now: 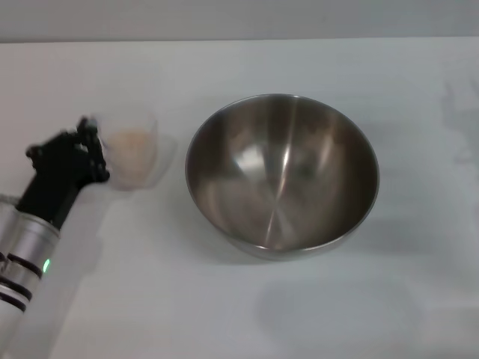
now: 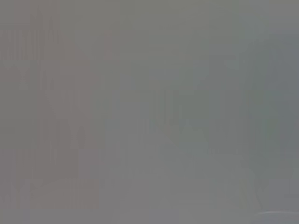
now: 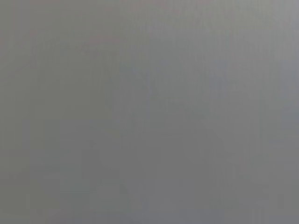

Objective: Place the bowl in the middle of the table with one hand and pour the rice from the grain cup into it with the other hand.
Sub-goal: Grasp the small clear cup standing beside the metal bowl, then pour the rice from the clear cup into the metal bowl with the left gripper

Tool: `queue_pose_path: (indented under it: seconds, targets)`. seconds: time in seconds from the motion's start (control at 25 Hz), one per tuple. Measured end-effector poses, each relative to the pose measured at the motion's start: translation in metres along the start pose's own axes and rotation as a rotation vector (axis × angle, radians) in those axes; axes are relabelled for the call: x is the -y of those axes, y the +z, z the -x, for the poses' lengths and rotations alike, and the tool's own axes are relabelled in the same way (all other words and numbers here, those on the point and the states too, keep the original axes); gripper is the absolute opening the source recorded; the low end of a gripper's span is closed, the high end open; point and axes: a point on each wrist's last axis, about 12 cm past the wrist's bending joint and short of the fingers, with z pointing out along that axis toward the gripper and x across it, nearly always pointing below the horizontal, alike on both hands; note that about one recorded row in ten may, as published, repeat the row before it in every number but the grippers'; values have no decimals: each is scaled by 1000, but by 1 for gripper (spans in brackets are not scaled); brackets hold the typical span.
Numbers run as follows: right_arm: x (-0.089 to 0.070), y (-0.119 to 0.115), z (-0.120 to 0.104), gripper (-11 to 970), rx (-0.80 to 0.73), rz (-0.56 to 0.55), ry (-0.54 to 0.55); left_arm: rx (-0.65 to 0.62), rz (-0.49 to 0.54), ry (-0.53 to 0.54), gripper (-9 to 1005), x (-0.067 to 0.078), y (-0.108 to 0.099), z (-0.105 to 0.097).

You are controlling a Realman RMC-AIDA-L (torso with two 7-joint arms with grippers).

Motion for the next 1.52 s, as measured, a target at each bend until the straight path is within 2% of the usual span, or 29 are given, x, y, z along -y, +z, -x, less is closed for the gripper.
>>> queue_pose_path:
  seconds: [0.04,0.08,0.12,0.16,0.24,0.28,0.32,0.36,0.4,0.44,0.48,0.52,0.64,0.68,0.76,0.84,0.88,0.96,1.0,1.04,1.08,1.16,1.2,1.4,1.52]
  targets:
    - [0,0,0,428,1,1,0,48,1,35,44,0,2,6]
    - [-1,2,0,429,4,2,1,153,2,138,41,3,7,20]
    - [-1,2,0,429,4,2,1,153,2,138,39,3,7,20]
    - [-1,2,0,429,5,3,1,194,-1,194,36,5,10,26]
    - [-1,4,1,429,9,4,-5,275,-10,353,33,14,16,37]
    - [-1,6,1,429,13,6,-8,331,-24,524,32,24,20,45]
    - [-1,6,1,429,13,6,-8,331,-24,524,30,24,20,45]
    - [-1,7,1,429,15,7,-9,357,-33,617,29,30,22,48]
    - [0,9,2,429,19,7,-9,404,-54,787,28,40,24,51]
    - [0,9,2,429,19,7,-9,404,-54,787,29,40,24,51]
    - [0,10,2,429,19,5,-11,444,-74,935,31,49,24,53]
    - [0,10,2,429,19,5,-11,444,-74,935,32,49,24,53]
    - [1,13,2,429,23,0,-12,499,-108,1124,36,59,23,52]
    - [1,14,2,429,25,0,-13,521,-127,1231,37,66,21,50]
    - [2,15,3,429,26,1,-13,528,-137,1271,39,69,20,49]
    - [2,16,3,429,28,2,-14,540,-155,1364,42,74,17,46]
    - [2,17,3,429,29,2,-14,552,-163,1443,43,77,15,43]
    - [2,17,3,429,29,3,-14,558,-161,1478,46,78,14,43]
    - [2,17,3,429,29,3,-14,577,-154,1558,47,80,12,41]
    - [2,17,3,429,29,3,-14,577,-154,1558,48,80,12,41]
    - [2,17,3,429,29,3,-14,596,-146,1633,49,82,11,41]
    - [2,17,3,429,29,3,-14,604,-142,1665,52,83,10,40]
    - [1,18,3,429,30,3,-14,614,-138,1734,53,84,10,39]
    - [1,18,3,429,32,4,-14,625,-131,1823,60,84,9,37]
    - [1,19,3,429,32,4,-14,630,-125,1827,63,85,8,37]
